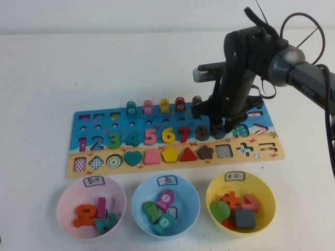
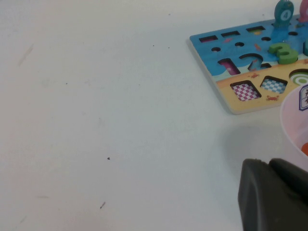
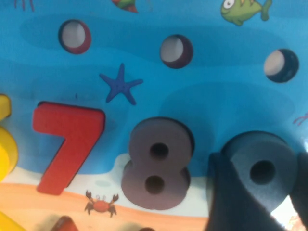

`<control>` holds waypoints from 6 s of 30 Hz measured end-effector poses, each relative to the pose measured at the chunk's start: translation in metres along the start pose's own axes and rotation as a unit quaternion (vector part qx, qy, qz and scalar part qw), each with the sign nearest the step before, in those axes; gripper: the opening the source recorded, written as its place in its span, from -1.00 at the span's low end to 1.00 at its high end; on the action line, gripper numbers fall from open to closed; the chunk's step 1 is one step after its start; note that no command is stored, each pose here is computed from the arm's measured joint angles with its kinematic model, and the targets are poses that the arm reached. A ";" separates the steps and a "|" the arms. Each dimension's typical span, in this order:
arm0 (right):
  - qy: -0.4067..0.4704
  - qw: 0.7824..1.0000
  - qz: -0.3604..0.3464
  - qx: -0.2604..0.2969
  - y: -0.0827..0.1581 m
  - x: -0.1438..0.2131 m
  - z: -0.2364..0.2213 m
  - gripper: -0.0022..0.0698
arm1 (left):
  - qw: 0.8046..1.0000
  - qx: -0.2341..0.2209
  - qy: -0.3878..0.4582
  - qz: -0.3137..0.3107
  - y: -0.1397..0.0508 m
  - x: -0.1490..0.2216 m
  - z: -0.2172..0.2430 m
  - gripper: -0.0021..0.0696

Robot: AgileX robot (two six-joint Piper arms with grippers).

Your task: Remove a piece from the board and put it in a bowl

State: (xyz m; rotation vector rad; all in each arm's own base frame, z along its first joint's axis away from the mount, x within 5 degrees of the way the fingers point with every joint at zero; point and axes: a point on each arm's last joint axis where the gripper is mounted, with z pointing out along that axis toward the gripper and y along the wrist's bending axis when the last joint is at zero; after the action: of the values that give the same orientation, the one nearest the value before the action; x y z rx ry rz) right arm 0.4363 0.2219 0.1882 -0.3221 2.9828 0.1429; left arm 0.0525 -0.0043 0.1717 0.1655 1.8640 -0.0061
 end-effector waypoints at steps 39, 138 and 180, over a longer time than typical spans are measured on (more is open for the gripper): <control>-0.131 0.987 -0.092 -0.031 0.041 0.034 -0.140 -0.27 | 1.000 0.000 0.000 0.000 0.000 0.000 0.000 -0.95; -0.006 0.956 -0.280 -0.090 0.233 0.136 -0.041 0.11 | 1.000 0.000 0.000 0.000 0.000 0.000 0.000 -0.96; -0.025 0.952 -0.300 -0.061 0.086 0.196 -0.152 -0.98 | 1.000 0.000 0.000 0.000 0.000 0.000 0.000 -0.96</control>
State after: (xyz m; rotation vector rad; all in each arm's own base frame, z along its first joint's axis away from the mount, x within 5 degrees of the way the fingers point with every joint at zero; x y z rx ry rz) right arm 0.2086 0.2492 0.3158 -1.1903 2.6817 0.2591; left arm 0.0525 -0.0043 0.1717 0.1655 1.8640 -0.0061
